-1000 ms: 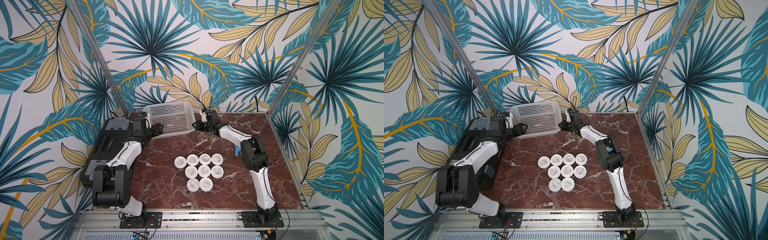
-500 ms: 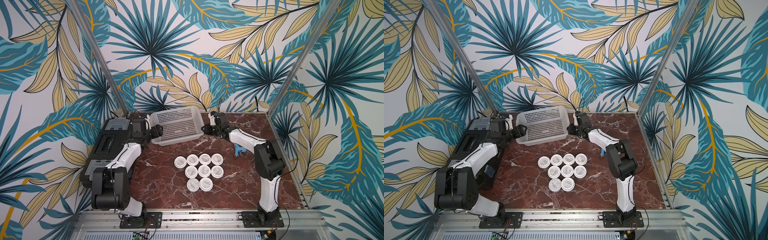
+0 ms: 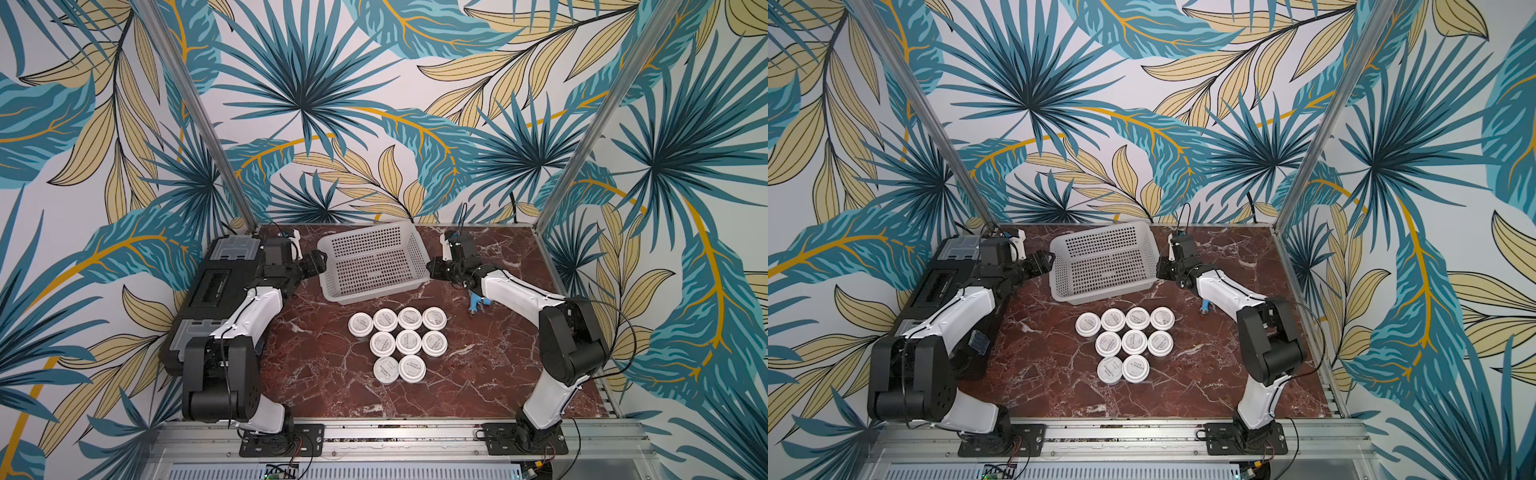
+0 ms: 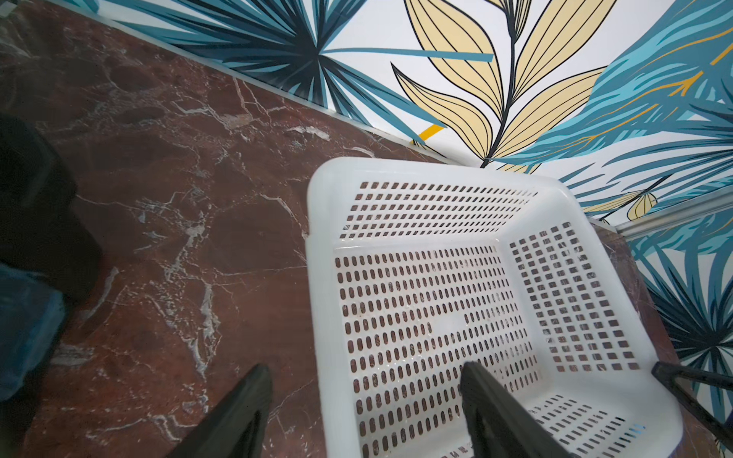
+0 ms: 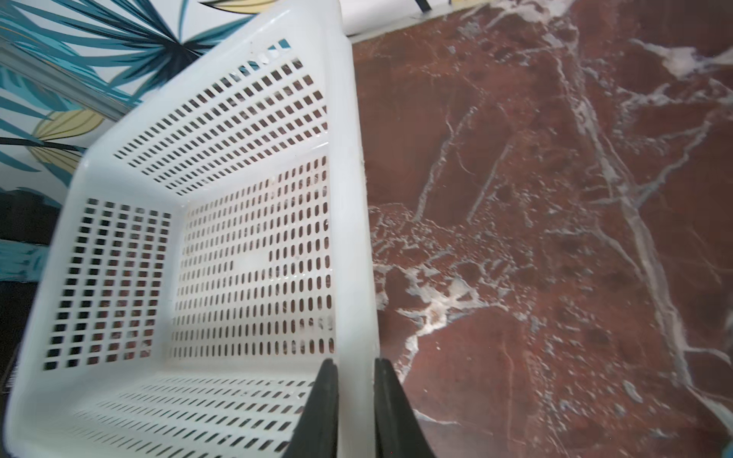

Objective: Put the yogurt in the basket
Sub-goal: Move the basket to the center of the board.

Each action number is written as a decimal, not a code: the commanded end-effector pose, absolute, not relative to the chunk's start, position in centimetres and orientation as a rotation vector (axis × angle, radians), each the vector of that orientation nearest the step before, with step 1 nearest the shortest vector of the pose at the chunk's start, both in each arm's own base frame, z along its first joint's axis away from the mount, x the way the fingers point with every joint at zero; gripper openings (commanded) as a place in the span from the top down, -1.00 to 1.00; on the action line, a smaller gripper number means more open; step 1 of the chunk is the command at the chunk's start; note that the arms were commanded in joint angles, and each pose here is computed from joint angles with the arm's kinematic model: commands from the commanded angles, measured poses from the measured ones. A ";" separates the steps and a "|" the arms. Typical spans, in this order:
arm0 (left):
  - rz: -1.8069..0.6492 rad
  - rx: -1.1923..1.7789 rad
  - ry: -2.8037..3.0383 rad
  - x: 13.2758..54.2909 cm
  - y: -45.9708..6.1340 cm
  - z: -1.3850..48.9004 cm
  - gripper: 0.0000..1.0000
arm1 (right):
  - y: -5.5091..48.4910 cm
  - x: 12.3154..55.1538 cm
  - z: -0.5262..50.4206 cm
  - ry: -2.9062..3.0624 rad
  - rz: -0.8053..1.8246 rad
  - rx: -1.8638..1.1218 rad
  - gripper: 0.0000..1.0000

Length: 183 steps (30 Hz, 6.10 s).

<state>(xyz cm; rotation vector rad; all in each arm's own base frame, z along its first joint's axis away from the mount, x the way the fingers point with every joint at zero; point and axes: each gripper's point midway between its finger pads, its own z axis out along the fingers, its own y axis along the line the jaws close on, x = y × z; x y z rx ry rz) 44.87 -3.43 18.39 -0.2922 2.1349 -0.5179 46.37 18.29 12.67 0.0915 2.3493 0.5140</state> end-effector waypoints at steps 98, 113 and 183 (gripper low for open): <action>-0.807 0.013 2.169 52.4 -15.8 15.9 -0.63 | 15.9 35.7 11.3 2.384 0.689 0.106 0.28; -0.720 0.071 2.150 54.3 -15.8 18.2 -0.97 | 15.3 35.1 13.5 2.358 0.645 0.085 -0.55; -0.535 -0.080 2.338 38.3 -11.1 13.2 -0.88 | 16.8 47.6 13.6 2.406 0.621 -0.038 -0.87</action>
